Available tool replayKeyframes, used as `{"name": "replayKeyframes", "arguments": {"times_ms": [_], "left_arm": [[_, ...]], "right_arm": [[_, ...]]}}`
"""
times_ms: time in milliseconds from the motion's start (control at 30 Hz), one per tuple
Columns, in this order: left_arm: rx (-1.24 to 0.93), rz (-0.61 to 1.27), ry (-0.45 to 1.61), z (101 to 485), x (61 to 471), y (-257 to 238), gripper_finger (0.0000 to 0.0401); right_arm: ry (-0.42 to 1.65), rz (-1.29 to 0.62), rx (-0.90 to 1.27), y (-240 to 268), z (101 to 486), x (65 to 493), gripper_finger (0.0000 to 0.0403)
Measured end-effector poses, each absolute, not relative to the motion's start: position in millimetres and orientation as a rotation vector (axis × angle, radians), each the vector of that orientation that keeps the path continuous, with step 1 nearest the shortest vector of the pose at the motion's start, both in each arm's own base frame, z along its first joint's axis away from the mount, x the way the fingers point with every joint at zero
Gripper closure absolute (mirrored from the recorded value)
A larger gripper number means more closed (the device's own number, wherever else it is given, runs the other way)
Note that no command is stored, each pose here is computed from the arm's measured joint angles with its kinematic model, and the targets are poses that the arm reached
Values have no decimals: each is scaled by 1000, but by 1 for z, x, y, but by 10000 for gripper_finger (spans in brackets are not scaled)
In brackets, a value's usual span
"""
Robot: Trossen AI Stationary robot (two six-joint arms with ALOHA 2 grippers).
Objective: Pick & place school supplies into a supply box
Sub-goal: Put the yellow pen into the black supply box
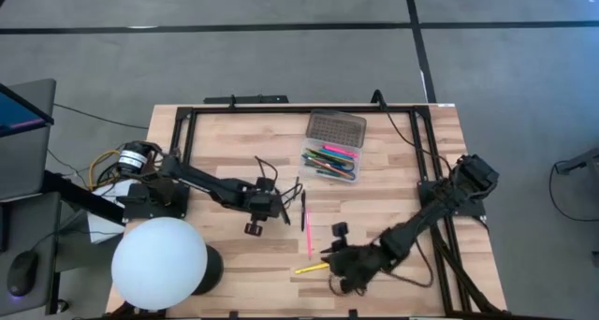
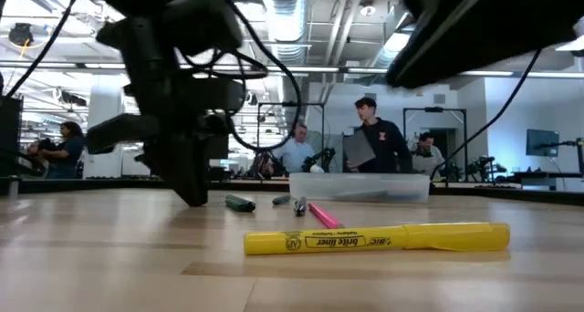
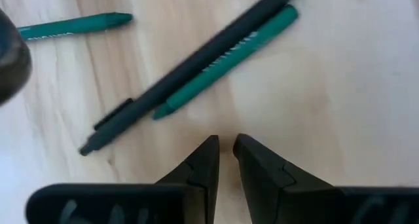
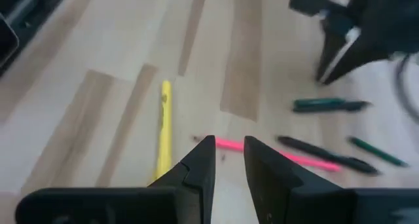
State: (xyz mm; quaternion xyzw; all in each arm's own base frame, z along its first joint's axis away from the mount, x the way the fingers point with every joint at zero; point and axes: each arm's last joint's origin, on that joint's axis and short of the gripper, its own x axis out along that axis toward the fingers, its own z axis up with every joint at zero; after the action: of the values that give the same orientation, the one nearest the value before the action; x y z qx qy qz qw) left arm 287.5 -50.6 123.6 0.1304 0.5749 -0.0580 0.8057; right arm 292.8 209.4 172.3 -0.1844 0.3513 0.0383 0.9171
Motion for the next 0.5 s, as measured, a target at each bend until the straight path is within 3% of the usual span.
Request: {"name": "replayKeyframes", "arguments": {"times_ms": [233,500], "left_arm": [[249,-100,1147,129,253,-54,345],[202,-23,1102,135,237,-49,344]], "right_arm": [[722,230,-163,183,160,309,324],[741,281,-158,183,149,314,315]]}}
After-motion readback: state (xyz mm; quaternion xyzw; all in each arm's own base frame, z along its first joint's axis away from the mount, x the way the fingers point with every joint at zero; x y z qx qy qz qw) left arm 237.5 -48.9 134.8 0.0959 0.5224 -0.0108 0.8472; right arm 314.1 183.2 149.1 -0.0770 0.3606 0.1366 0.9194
